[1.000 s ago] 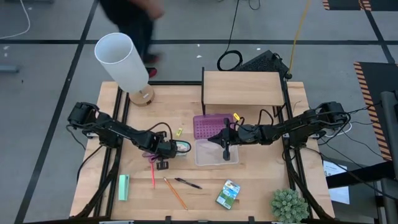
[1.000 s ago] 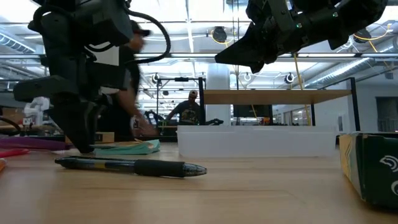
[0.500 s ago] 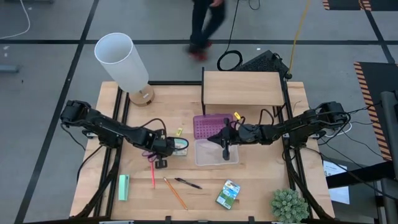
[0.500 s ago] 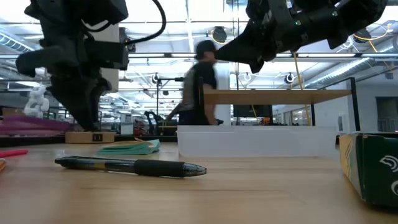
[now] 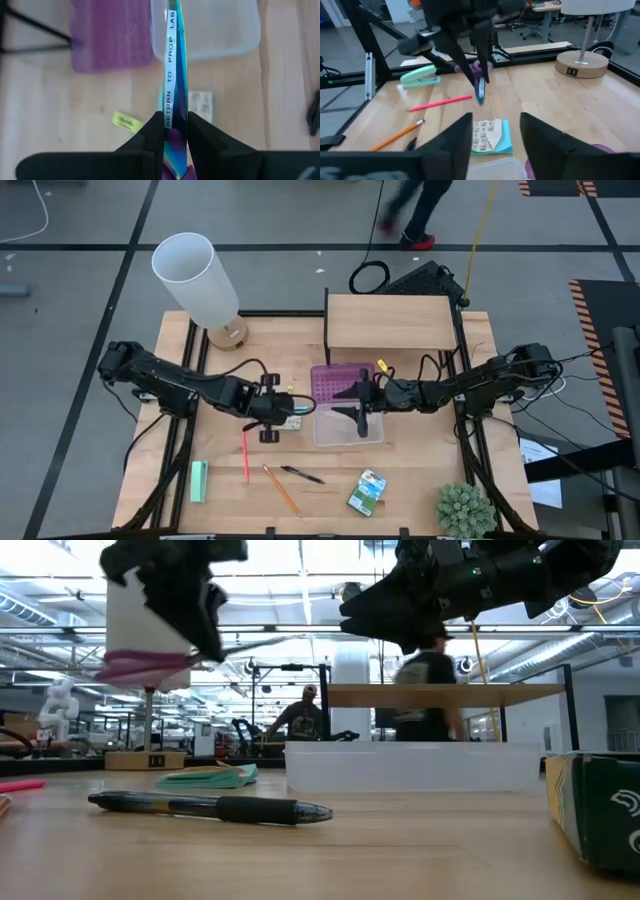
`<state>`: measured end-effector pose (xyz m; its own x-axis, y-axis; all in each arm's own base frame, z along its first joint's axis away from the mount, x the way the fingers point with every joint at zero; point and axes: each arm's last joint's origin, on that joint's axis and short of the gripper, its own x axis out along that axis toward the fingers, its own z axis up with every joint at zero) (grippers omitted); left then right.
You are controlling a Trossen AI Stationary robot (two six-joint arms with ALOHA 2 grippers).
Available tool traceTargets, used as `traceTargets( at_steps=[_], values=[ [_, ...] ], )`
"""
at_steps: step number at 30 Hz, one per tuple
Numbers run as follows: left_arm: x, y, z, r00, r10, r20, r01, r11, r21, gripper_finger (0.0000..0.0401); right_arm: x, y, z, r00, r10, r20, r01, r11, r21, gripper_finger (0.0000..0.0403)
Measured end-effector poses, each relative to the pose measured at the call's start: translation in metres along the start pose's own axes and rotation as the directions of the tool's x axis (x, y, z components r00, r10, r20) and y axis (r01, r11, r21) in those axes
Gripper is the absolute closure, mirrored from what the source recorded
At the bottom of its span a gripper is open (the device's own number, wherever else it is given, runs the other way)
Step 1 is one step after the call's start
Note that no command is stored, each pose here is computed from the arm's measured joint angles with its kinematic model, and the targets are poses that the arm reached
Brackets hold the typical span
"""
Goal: Pack school essentials
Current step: Put the purple scissors into the purple supply box
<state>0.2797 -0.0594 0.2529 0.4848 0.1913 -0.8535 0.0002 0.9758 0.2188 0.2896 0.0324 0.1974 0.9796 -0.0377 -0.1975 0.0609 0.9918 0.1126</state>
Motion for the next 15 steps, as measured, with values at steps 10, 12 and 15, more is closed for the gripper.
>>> traceTargets(
  at_steps=[10, 12, 15],
  values=[
    [0.0, 0.006, 0.03, 0.996, 0.07, 0.053, -0.074, 0.994, 0.08, 0.0332, -0.003, 0.011, 0.006, 0.994, -0.053, 0.091, 0.059, 0.996, -0.067, 0.0161],
    [0.009, 0.006, 0.032, 0.997, 0.08, 0.023, -0.081, 0.992, 0.094, 0.0332, -0.004, 0.014, 0.007, 0.992, -0.076, 0.103, 0.087, 0.991, -0.103, 0.0153],
    [0.016, 0.007, 0.037, 0.993, 0.113, 0.012, -0.114, 0.989, 0.095, 0.0332, -0.004, 0.017, 0.005, 0.993, -0.07, 0.09, 0.081, 0.988, -0.128, 0.0146]
  ],
)
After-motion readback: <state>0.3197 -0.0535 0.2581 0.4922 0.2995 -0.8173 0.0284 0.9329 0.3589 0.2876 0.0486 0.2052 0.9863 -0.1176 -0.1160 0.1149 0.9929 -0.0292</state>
